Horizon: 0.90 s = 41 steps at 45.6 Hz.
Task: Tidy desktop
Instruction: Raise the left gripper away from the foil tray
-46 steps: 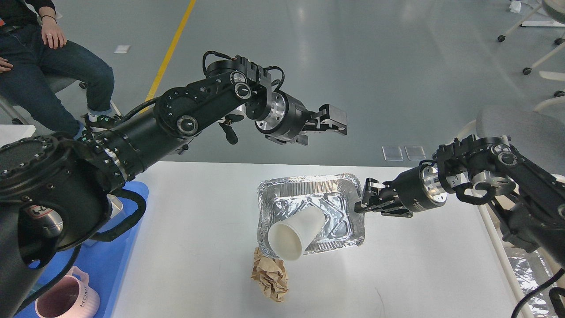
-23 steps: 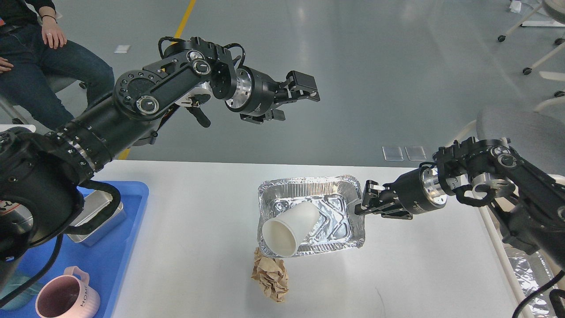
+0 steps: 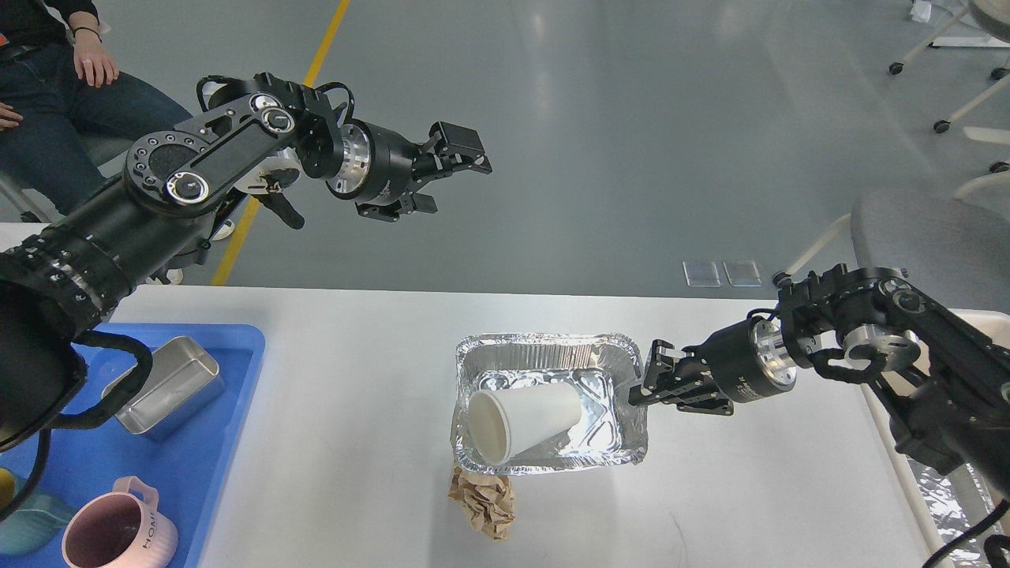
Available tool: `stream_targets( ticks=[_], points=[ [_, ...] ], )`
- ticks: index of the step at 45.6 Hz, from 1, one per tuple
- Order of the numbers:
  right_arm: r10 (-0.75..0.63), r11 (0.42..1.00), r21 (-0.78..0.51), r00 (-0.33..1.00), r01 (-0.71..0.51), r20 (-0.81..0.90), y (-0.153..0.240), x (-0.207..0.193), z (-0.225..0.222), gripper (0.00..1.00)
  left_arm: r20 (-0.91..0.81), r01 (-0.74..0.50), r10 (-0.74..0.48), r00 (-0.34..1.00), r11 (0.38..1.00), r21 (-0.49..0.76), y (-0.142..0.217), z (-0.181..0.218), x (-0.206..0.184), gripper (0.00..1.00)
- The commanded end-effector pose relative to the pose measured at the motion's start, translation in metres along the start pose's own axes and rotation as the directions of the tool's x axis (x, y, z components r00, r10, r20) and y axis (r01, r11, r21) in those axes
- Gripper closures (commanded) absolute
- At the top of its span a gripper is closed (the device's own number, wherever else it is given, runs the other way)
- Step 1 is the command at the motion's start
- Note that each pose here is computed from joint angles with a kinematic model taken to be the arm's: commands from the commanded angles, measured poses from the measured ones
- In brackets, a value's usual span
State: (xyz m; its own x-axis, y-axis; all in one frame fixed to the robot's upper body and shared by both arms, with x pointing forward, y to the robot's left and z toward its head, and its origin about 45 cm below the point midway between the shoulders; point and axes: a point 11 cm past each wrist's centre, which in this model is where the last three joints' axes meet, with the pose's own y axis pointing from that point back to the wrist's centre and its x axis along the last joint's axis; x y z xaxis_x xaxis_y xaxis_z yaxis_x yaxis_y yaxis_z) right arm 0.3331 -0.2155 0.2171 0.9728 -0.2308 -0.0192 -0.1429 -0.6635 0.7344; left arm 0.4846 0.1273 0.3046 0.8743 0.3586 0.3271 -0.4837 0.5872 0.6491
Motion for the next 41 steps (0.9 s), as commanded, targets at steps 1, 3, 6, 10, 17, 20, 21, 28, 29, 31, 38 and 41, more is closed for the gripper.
stream_targets(
  ticks=[1, 3, 6, 10, 17, 20, 21, 28, 29, 31, 38, 41],
  points=[
    [-0.035, 0.999, 0.042, 0.999, 0.034, 0.032, 0.000, -0.004, -0.003, 1.00, -0.015, 0.006, -0.006, 1.000, 1.000, 0.017, -0.002, -0.012, -0.002, 0.03],
    [-0.057, 0.996, 0.064, 0.997, 0.054, 0.044, -0.002, -0.007, -0.004, 1.00, -0.021, 0.013, -0.012, 1.000, 1.000, 0.021, -0.003, -0.016, -0.005, 0.03],
    [-0.069, 0.995, 0.075, 0.996, 0.065, 0.050, -0.003, -0.009, -0.005, 1.00, -0.027, 0.017, -0.017, 0.999, 1.000, 0.025, -0.005, -0.020, -0.006, 0.03],
    [-0.073, 0.995, 0.078, 0.996, 0.068, 0.055, -0.003, -0.009, -0.005, 1.00, -0.037, 0.024, -0.023, 0.999, 0.999, 0.032, -0.007, -0.027, -0.009, 0.03],
    [-0.081, 0.993, 0.090, 0.995, 0.075, 0.065, -0.004, -0.011, -0.004, 1.00, -0.066, 0.026, -0.022, 0.998, 0.998, 0.055, -0.004, -0.047, -0.009, 0.03],
    [-0.092, 0.991, 0.108, 0.993, 0.083, 0.079, -0.004, -0.013, -0.003, 1.00, -0.079, 0.032, -0.027, 0.997, 0.997, 0.064, -0.006, -0.055, -0.012, 0.03],
    [-0.095, 0.990, 0.116, 0.992, 0.085, 0.082, -0.004, -0.014, -0.004, 1.00, -0.085, 0.034, -0.028, 0.996, 0.997, 0.069, -0.006, -0.059, -0.013, 0.03],
    [-0.098, 0.985, 0.152, 0.991, 0.084, 0.087, -0.003, -0.013, -0.010, 1.00, -0.132, 0.041, -0.028, 0.991, 0.994, 0.097, -0.007, -0.087, -0.020, 0.03],
    [-0.098, 0.984, 0.156, 0.991, 0.083, 0.087, -0.003, -0.013, -0.011, 1.00, -0.138, 0.044, -0.030, 0.990, 0.994, 0.103, -0.008, -0.091, -0.022, 0.03],
    [-0.102, 0.982, 0.167, 0.991, 0.086, 0.088, -0.003, -0.013, -0.013, 1.00, -0.149, 0.045, -0.028, 0.989, 0.992, 0.114, -0.007, -0.099, -0.023, 0.03],
    [-0.104, 0.981, 0.175, 0.992, 0.089, 0.078, -0.001, -0.015, -0.016, 1.00, -0.198, 0.063, -0.034, 0.980, 0.988, 0.144, -0.007, -0.128, -0.034, 0.03],
    [-0.101, 0.981, 0.174, 0.992, 0.087, 0.074, 0.000, -0.015, -0.016, 1.00, -0.229, 0.040, -0.003, 0.973, 0.987, 0.154, 0.005, -0.145, -0.026, 0.03]
  ],
)
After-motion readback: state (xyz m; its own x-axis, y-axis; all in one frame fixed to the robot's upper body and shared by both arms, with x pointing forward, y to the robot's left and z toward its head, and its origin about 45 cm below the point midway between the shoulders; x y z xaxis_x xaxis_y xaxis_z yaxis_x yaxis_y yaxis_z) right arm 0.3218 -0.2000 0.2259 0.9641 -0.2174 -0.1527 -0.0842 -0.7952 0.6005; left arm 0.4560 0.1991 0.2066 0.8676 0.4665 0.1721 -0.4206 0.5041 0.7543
